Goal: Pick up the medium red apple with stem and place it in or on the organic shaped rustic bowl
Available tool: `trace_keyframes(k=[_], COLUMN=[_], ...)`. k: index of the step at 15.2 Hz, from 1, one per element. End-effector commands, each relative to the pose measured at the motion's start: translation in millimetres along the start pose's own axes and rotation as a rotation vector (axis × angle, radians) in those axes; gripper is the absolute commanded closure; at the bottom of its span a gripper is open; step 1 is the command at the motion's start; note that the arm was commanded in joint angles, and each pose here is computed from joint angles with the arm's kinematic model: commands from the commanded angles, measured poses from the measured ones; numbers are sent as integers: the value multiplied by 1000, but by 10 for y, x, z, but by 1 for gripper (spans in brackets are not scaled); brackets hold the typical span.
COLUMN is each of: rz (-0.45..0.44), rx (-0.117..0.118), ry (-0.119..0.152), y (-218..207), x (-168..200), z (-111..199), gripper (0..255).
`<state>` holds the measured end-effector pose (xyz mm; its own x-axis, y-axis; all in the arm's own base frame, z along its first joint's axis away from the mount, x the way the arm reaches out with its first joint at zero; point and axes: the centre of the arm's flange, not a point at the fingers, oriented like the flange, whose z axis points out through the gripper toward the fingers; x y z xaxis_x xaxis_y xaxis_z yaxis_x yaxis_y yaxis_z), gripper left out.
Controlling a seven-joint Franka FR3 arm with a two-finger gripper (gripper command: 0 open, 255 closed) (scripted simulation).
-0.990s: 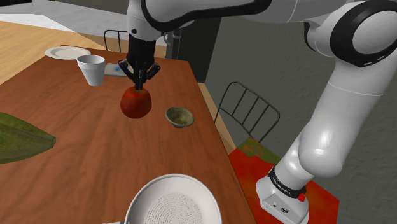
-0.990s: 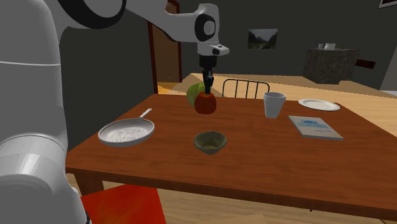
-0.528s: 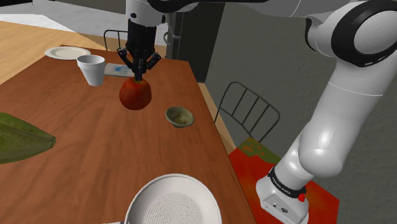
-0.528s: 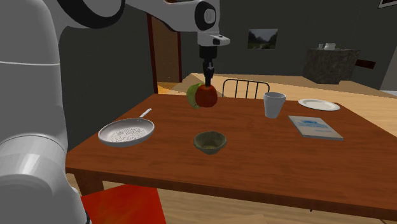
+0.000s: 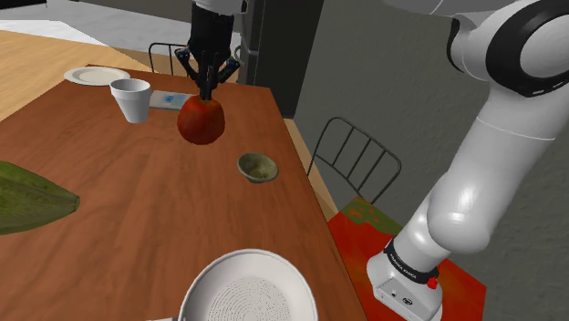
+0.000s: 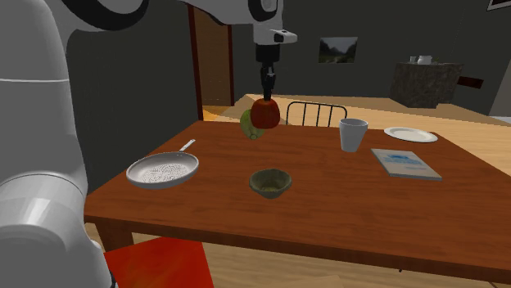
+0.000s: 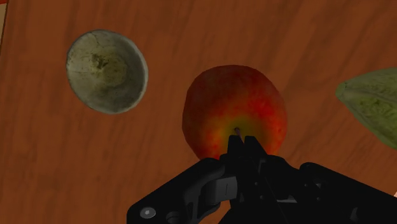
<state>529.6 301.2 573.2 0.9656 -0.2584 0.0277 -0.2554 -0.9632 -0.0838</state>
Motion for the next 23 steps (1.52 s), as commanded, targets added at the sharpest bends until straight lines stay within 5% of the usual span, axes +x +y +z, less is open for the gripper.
trace_keyframes(k=[1, 11, 23], rz=[-1, -1, -1], rx=[1, 1, 1], ry=[0, 0, 0], y=[185, 1298, 1351], x=[-50, -371, -389], z=[-125, -781, -150], gripper=[255, 255, 255])
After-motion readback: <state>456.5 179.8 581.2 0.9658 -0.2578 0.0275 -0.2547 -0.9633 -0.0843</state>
